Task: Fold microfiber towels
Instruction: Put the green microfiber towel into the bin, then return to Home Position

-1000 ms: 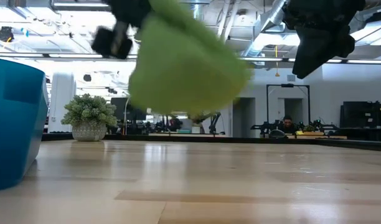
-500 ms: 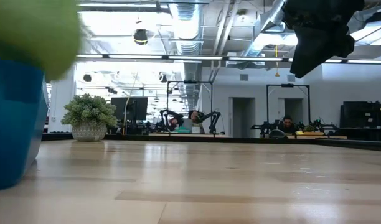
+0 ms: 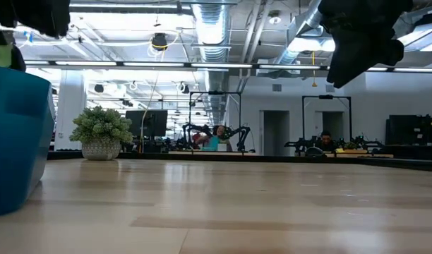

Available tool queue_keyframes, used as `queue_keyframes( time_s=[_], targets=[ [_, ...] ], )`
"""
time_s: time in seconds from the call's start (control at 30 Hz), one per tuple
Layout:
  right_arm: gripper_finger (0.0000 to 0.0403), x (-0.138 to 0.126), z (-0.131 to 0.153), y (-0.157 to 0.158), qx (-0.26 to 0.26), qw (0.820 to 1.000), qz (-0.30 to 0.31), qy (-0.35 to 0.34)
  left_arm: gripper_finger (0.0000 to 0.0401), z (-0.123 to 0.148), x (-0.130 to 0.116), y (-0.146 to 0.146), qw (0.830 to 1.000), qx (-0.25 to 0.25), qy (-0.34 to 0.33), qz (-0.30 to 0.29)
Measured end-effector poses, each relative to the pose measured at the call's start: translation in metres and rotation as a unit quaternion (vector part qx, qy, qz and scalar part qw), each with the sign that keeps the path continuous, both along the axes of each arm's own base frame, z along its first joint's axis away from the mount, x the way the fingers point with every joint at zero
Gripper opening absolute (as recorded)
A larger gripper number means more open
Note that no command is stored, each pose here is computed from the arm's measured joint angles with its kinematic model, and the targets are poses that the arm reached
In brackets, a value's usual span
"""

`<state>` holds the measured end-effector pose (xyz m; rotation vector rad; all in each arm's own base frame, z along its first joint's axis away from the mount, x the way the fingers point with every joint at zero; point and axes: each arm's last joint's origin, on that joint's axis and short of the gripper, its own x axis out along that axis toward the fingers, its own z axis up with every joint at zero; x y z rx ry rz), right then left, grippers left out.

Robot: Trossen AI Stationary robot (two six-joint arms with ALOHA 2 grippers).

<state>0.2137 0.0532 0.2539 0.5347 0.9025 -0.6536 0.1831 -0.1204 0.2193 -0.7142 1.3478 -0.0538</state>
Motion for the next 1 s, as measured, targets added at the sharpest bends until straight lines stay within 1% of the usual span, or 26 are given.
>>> queue_keyframes(
  time_s=[0.1,0.2,0.3,0.43,0.63,0.73,0.87,1.0],
  targets=[
    [0.0134,0.000,0.000,0.000,0.001,1.000,0.001,-0.002,0.0013,-0.003,0.000,0.005,1.000,0.023,0.001,0.010],
    [0.0134,0.001,0.000,0.001,0.002,1.000,0.001,-0.005,0.0022,-0.003,0.001,0.005,1.000,0.026,-0.008,0.015],
    [0.0134,0.001,0.000,0.001,-0.002,1.000,0.007,-0.003,0.0039,-0.002,0.003,0.004,0.999,0.021,-0.023,0.011],
    [0.0134,0.001,0.000,0.000,-0.004,1.000,0.009,-0.002,0.0080,-0.001,0.003,0.003,1.000,0.014,-0.025,0.000],
    [0.0134,0.001,0.000,0.001,-0.008,1.000,0.017,-0.001,0.0157,-0.001,0.005,0.005,0.999,0.019,-0.031,-0.007],
    [0.0134,0.001,0.001,0.001,-0.009,1.000,0.019,0.000,0.0188,-0.001,0.004,0.011,1.000,0.024,-0.008,0.003],
    [0.0134,0.001,0.001,0.001,-0.010,1.000,0.020,-0.002,0.0213,0.014,0.001,0.018,1.000,0.018,-0.009,0.012],
    [0.0134,0.006,0.004,0.001,-0.010,0.999,0.030,-0.027,0.0220,0.037,-0.006,0.027,0.999,0.014,-0.032,0.028]
  ],
)
